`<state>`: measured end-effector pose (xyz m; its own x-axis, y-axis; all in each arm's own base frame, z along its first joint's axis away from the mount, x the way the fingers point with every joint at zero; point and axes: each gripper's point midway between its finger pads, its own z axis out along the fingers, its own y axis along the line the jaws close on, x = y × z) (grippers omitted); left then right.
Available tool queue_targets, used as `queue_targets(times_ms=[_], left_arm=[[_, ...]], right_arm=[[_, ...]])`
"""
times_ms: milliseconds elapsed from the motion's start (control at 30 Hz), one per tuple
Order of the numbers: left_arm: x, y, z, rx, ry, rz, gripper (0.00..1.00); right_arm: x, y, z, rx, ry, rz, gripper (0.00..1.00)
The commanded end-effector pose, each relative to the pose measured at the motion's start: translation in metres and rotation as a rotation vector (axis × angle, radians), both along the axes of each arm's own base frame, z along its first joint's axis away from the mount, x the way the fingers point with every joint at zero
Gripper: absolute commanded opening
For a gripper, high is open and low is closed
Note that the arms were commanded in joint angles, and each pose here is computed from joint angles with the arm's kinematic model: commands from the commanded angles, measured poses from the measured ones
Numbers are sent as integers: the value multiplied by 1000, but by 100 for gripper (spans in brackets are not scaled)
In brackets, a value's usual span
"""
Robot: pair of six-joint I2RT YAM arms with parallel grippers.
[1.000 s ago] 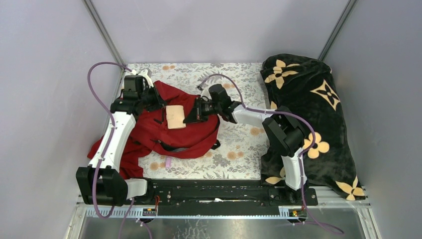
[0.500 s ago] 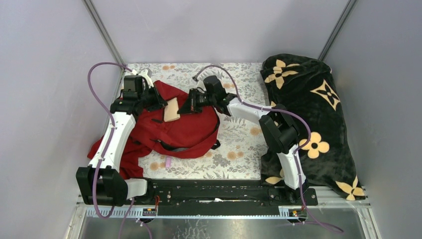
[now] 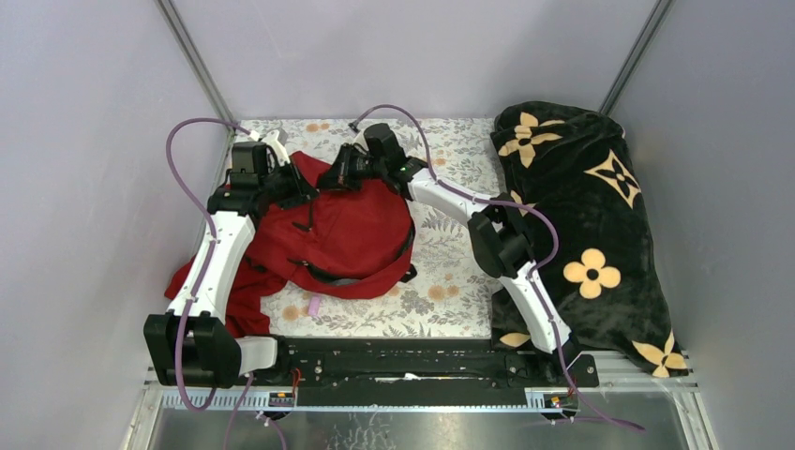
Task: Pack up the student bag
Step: Place the personal item in the student bag.
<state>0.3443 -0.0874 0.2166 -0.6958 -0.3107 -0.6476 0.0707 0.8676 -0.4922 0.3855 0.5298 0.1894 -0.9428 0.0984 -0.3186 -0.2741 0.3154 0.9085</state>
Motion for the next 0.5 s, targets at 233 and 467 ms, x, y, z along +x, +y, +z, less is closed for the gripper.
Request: queue_targets(times_ms=[233,467], left_arm=[[-1,-27,25,-140,-53,-95,0],[4,-19,20,-136,-42,-31,0]], right_arm=[[-34,2,7,4,-40,31,38],[-58,-28,41,-24,-150,53,73]])
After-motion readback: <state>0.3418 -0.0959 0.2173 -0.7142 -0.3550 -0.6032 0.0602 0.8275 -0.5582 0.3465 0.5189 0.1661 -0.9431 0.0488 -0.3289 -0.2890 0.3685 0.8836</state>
